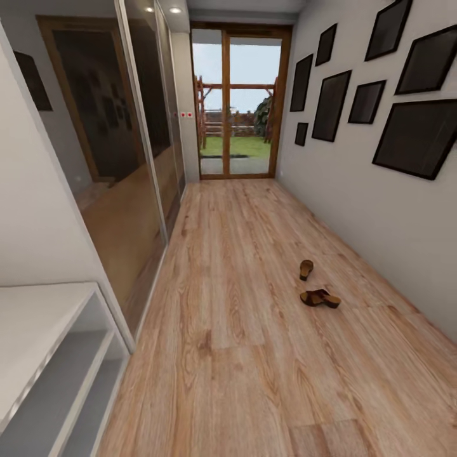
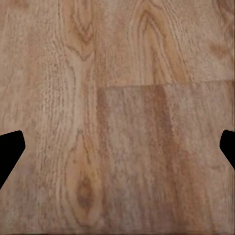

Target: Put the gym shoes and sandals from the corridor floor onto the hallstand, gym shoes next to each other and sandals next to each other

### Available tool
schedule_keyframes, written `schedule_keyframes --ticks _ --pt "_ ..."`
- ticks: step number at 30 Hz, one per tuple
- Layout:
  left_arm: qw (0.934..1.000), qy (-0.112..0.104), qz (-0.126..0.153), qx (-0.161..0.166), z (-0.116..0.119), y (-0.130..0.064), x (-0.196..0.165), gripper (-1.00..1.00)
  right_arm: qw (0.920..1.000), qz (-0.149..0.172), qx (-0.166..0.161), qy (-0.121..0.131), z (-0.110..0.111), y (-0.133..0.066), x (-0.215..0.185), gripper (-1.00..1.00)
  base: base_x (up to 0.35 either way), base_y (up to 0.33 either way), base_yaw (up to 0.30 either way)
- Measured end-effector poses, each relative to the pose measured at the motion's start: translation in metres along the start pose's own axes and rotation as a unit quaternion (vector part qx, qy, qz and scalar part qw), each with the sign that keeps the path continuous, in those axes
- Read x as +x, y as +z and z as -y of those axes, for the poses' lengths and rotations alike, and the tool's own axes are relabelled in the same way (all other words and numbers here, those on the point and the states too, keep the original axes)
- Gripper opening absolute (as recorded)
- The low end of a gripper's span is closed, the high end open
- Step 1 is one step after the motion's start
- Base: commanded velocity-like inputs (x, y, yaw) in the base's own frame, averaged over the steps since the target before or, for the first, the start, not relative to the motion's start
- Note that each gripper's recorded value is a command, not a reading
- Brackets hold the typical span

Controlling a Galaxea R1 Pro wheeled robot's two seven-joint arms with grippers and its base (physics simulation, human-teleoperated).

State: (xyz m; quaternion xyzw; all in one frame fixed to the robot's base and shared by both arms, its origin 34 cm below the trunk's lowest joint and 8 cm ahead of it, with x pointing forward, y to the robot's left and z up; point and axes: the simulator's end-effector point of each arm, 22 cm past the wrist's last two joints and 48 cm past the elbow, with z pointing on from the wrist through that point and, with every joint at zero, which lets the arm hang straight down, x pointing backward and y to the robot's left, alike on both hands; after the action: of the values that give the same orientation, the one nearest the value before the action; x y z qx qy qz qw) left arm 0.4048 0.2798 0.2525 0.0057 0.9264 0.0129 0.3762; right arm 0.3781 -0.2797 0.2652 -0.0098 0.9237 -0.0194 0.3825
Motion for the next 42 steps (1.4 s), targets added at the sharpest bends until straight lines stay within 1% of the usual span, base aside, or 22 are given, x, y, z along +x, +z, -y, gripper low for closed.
schedule_keyframes --ticks 9,27,42 --pt "1.0 0.0 0.0 0.0 0.0 0.0 0.0 1.0 1.0 0.0 0.0 0.0 0.0001 0.0 0.0 1.0 0.021 0.0 -0.268" --pt "1.0 0.0 0.001 0.0 0.0 -0.0001 -0.0004 1.0 1.0 0.0 0.0 0.0 0.0 -0.0001 -0.0001 1.0 0.264 0.043 -0.268" --pt "1.0 0.0 0.0 -0.001 -0.001 0.0 0.0 1.0 1.0 0.0 0.0 0.0 0.0 0.0 0.0 1.0 0.028 0.006 -0.264"
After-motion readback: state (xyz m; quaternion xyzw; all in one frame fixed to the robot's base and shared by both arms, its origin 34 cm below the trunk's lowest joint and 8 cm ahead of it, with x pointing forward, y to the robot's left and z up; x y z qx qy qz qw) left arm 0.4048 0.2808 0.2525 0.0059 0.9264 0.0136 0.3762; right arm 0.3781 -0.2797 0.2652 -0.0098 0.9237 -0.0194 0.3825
